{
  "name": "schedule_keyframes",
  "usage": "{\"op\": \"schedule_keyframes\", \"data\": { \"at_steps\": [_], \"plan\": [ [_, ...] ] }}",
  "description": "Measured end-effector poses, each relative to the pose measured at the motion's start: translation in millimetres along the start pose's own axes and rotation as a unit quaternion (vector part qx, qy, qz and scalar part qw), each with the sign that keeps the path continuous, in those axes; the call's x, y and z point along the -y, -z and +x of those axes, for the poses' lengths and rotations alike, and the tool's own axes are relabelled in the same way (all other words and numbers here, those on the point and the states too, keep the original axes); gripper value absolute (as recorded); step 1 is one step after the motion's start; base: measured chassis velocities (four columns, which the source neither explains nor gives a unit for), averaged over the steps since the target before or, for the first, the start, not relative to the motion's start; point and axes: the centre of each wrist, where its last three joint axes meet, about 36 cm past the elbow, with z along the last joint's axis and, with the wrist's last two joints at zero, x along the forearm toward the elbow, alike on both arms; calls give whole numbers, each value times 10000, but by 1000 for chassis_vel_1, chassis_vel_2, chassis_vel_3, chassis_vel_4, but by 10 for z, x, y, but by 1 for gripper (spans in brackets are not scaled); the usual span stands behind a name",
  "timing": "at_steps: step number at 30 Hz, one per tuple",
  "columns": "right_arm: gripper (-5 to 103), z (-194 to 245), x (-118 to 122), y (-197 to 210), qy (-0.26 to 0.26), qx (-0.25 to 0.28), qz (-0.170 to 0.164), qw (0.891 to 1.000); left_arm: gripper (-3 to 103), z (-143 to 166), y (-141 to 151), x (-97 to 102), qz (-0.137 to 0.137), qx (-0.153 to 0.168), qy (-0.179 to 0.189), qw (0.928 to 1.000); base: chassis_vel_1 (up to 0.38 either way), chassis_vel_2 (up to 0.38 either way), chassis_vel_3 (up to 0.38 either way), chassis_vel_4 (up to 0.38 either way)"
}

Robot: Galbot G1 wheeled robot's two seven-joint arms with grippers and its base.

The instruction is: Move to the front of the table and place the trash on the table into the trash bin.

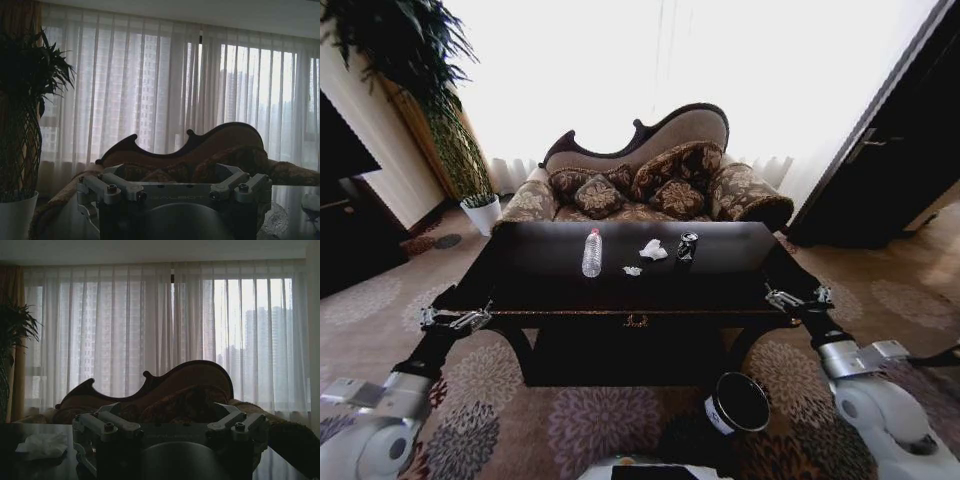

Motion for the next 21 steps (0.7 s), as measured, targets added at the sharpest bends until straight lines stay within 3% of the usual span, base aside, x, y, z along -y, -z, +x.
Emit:
{"op": "schedule_keyframes", "data": {
  "at_steps": [11, 15, 17, 21],
  "plan": [
    [100, 21, -20, 43, -92, 138, 4, 9999, 100, -10, 65, 39, -28, 52, -37, 10000, -16, 19, 15, -15],
    [100, 29, -50, 101, -56, 227, 98, 9997, 100, -115, 163, 78, -104, 114, -245, 9996, 0, 0, 0, 0],
    [100, 4, -155, 199, 102, 383, 120, 9991, 100, -258, 380, 205, 210, 46, -309, 9993, 0, 0, 0, 0],
    [100, -116, -301, 222, 379, 432, 29, 9983, 100, -263, 558, 277, 239, -56, -313, 9992, 0, 0, 0, 0]
  ]
}}
